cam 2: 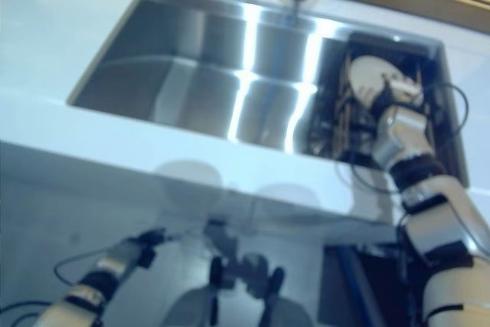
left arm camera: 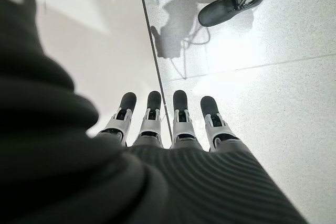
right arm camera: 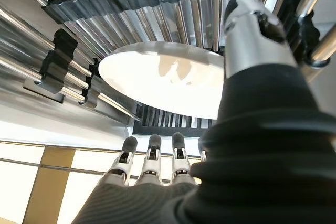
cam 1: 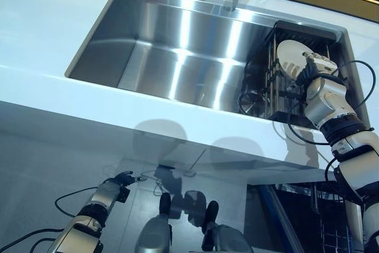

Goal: Take plates into dishwasher

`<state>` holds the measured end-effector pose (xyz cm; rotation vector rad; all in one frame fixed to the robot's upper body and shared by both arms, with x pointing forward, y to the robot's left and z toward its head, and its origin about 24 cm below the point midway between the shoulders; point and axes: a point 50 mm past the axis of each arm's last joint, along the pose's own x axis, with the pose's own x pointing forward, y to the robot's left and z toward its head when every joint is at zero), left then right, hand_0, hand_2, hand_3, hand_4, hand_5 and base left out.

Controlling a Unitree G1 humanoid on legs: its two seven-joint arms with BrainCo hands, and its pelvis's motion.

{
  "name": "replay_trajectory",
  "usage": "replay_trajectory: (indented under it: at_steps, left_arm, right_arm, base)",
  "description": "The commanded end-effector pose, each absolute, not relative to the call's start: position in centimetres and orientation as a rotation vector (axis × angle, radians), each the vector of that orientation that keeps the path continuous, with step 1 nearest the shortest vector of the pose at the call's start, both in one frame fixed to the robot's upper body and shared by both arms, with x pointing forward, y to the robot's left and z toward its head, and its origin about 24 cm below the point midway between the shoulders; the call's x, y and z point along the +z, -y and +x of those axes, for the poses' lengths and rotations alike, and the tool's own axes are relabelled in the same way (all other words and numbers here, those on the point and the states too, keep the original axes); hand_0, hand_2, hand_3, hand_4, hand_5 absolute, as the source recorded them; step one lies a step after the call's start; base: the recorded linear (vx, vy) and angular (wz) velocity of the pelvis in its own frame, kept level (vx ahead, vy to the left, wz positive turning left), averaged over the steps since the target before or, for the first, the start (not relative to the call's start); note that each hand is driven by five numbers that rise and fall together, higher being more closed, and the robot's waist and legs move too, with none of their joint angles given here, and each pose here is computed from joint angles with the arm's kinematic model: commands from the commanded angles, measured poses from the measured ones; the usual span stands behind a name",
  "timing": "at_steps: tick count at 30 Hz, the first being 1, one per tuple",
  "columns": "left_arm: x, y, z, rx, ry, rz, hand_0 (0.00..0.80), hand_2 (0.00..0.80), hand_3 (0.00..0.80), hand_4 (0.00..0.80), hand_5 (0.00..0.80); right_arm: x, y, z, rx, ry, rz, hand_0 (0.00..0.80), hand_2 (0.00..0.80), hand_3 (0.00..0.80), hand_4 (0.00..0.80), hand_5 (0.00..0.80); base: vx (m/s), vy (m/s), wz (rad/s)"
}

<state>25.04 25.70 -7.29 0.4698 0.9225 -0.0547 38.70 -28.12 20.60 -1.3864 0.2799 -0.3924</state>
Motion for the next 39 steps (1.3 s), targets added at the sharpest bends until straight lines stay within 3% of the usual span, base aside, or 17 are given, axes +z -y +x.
replay_trajectory:
  at_steps: [1,39]
  left_arm:
    - [-7.1,-25.4,25.6,-0.087,-0.917,0.525,0.000,0.000,0.000,0.000,0.000]
    - [-6.3,-27.0,26.1,-0.035,-0.915,0.632,0.000,0.000,0.000,0.000,0.000]
  right_arm:
    - [24.1,29.1,38.7,-0.492,-0.238,-1.481,0.000,0.000,0.000,0.000,0.000]
    - [25.4,30.2,38.9,-0.632,-0.227,-1.365,0.000,0.000,0.000,0.000,0.000]
  base:
    - [0.014,-0.033,0.01]
    - [0.018,-0.083,0.01]
